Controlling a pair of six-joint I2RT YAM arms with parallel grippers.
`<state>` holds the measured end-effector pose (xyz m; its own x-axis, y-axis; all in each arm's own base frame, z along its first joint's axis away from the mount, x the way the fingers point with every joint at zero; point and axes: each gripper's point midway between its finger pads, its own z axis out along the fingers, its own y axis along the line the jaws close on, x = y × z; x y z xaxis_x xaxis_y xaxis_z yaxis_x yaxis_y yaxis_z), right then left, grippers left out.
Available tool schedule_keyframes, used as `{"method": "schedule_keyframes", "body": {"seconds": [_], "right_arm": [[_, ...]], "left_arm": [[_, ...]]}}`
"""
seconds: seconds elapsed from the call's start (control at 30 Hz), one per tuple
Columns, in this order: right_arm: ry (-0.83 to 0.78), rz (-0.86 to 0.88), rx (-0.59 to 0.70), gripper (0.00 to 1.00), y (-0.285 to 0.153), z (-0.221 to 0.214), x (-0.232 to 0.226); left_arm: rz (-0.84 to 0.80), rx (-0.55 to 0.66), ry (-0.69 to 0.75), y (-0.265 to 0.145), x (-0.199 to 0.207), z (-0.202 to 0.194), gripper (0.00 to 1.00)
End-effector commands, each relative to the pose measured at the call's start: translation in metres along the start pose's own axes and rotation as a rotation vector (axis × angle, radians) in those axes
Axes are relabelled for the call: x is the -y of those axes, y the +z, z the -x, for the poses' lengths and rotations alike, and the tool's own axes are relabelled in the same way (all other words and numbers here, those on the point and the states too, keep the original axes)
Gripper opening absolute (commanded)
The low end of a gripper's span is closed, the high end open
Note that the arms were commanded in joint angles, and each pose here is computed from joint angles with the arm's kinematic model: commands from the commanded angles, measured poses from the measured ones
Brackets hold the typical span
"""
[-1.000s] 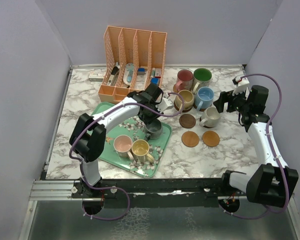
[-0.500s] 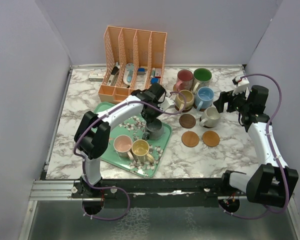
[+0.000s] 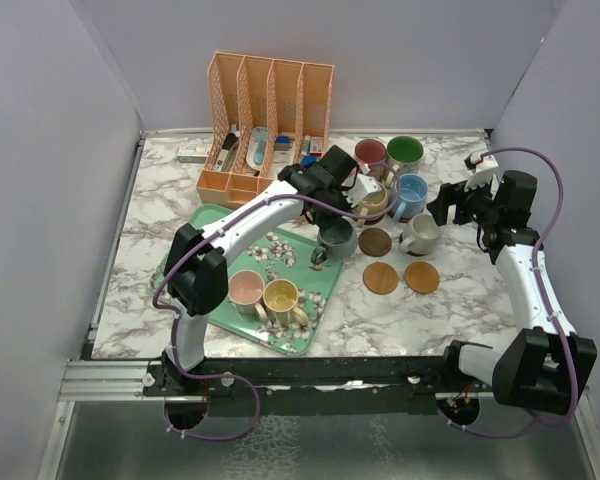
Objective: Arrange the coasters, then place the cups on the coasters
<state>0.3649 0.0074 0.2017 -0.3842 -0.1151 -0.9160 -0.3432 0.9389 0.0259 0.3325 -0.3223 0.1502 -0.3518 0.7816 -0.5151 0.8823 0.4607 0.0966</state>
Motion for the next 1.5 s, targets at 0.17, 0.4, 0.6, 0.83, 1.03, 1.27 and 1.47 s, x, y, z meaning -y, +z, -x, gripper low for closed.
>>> {"method": "schedule_keyframes", "body": {"seconds": [0.17,0.4,0.6,0.83,1.03,1.27,1.47], "right_arm": [[-0.005,-0.067,0.002,0.79,-0.003,0.002,0.012],[-0.010,-0.069,-0.002,0.79,-0.002,0.000,0.013],[-0.012,-0.074,0.000,0.79,-0.003,0.001,0.014],[-0.013,-0.074,0.002,0.79,-0.004,0.002,0.014],[-0.013,-0.077,0.006,0.79,-0.005,0.003,0.014],[-0.017,-0.066,0.012,0.79,-0.006,0.005,0.011],[-0.018,-0.060,0.019,0.79,-0.007,0.007,0.009]], "left_arm": [[-0.011,0.127,-0.014,0.002,0.014,0.070,0.00],[0.009,0.169,-0.008,0.015,0.015,0.103,0.00],[0.027,0.187,-0.031,0.026,0.014,0.118,0.00],[0.047,0.194,-0.050,0.044,0.014,0.127,0.00],[0.067,0.185,-0.039,0.053,0.018,0.128,0.00],[0.101,0.173,-0.015,0.064,0.019,0.128,0.00],[0.133,0.164,-0.006,0.070,0.016,0.127,0.00]]}}
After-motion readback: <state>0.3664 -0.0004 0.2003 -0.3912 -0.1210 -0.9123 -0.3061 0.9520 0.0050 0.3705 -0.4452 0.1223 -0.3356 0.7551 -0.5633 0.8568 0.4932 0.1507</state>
